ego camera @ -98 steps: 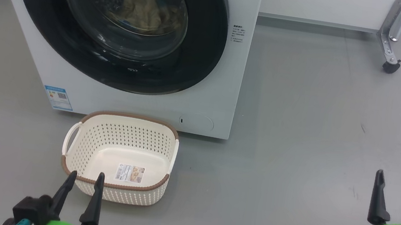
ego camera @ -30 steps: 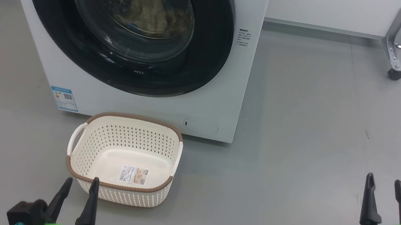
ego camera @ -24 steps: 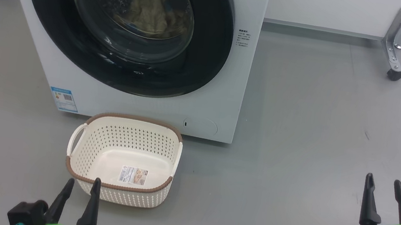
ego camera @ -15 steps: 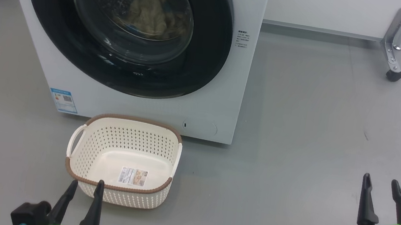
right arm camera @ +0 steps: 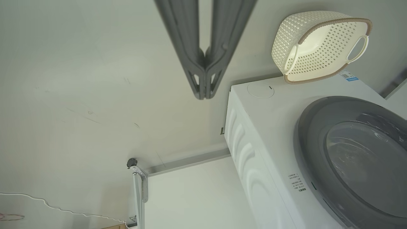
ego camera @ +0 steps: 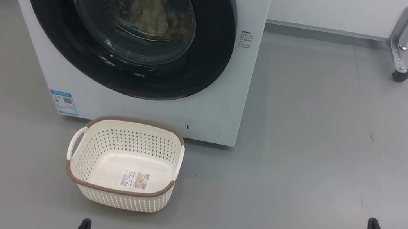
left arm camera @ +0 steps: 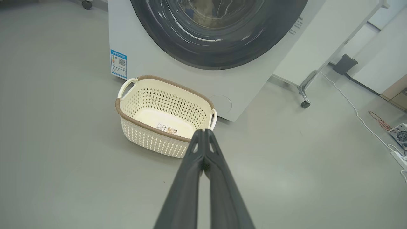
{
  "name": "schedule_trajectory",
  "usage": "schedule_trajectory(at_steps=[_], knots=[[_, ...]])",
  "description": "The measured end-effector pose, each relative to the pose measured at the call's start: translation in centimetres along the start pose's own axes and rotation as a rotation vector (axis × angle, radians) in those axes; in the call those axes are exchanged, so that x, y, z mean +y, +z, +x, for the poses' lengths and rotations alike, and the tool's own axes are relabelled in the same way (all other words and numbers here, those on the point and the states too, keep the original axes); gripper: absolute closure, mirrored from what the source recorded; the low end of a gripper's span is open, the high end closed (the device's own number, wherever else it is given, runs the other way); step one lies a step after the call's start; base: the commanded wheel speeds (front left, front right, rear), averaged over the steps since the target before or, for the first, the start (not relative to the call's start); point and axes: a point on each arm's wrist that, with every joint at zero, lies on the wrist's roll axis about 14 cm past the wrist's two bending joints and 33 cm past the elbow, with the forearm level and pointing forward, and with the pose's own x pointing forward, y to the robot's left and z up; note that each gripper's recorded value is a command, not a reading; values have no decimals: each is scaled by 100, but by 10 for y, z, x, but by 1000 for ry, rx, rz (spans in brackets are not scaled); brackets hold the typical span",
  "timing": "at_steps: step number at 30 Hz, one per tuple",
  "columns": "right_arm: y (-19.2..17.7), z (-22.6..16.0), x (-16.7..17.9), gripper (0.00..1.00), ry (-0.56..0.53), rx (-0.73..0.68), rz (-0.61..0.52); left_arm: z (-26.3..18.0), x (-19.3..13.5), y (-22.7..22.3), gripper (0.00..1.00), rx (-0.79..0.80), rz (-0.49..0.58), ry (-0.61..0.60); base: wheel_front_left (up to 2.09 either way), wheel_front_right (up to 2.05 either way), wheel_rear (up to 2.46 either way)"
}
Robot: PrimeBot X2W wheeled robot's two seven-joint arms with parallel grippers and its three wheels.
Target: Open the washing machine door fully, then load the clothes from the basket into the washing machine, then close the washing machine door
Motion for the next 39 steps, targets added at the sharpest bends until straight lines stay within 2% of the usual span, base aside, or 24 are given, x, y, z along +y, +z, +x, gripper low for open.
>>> schedule_trajectory(at_steps=[39], knots=[[5,7,-5,100,-57,13,422,15,13,18,100,-21,-366,72,0,0,0]])
